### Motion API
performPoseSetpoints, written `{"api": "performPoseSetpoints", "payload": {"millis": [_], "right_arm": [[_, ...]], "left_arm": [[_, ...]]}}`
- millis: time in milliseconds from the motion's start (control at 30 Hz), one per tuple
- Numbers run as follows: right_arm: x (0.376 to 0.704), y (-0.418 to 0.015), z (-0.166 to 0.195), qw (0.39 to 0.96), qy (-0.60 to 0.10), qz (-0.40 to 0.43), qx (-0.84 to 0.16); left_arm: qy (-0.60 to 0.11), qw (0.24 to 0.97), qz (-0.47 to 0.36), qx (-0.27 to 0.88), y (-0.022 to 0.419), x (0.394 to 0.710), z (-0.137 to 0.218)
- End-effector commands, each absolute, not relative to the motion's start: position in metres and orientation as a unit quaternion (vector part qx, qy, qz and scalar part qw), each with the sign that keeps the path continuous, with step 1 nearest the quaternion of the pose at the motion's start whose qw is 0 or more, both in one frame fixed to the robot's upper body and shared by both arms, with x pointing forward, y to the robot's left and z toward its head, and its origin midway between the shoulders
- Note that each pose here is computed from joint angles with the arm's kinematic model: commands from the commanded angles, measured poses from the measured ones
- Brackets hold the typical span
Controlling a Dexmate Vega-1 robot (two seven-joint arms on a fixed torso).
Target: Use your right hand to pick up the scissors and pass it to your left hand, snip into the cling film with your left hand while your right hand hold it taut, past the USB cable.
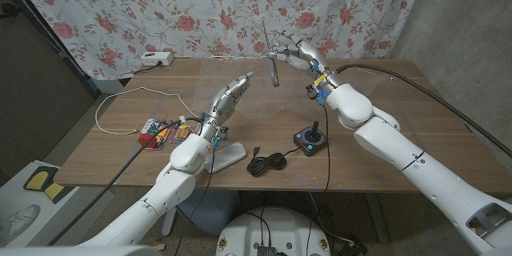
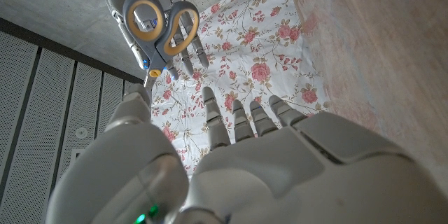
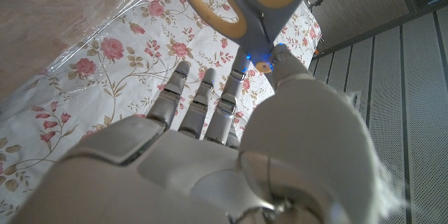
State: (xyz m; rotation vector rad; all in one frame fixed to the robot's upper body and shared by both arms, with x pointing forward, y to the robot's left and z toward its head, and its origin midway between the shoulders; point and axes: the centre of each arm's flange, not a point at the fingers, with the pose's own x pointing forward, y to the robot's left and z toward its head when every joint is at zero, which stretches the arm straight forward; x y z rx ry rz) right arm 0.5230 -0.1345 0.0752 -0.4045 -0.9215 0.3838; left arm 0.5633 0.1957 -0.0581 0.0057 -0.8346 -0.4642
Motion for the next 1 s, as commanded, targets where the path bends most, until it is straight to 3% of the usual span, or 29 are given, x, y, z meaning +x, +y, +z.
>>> {"api": "performPoseSetpoints", "payload": {"millis": [33,467,1000], "right_arm": [[0.52,-0.13,0.072,0.855,-0.444,0.193,-0.187],[0.515,-0.126,0.068,0.854,-0.448,0.201,-0.175],[0.519,-0.125,0.066,0.855,-0.445,0.2,-0.176]], "left_arm": [[-0.395,0.887,-0.241,0.007,0.183,0.564,-0.06],[-0.391,0.876,-0.283,0.008,0.154,0.57,-0.059],[-0.39,0.876,-0.284,-0.003,0.152,0.566,-0.062]]}}
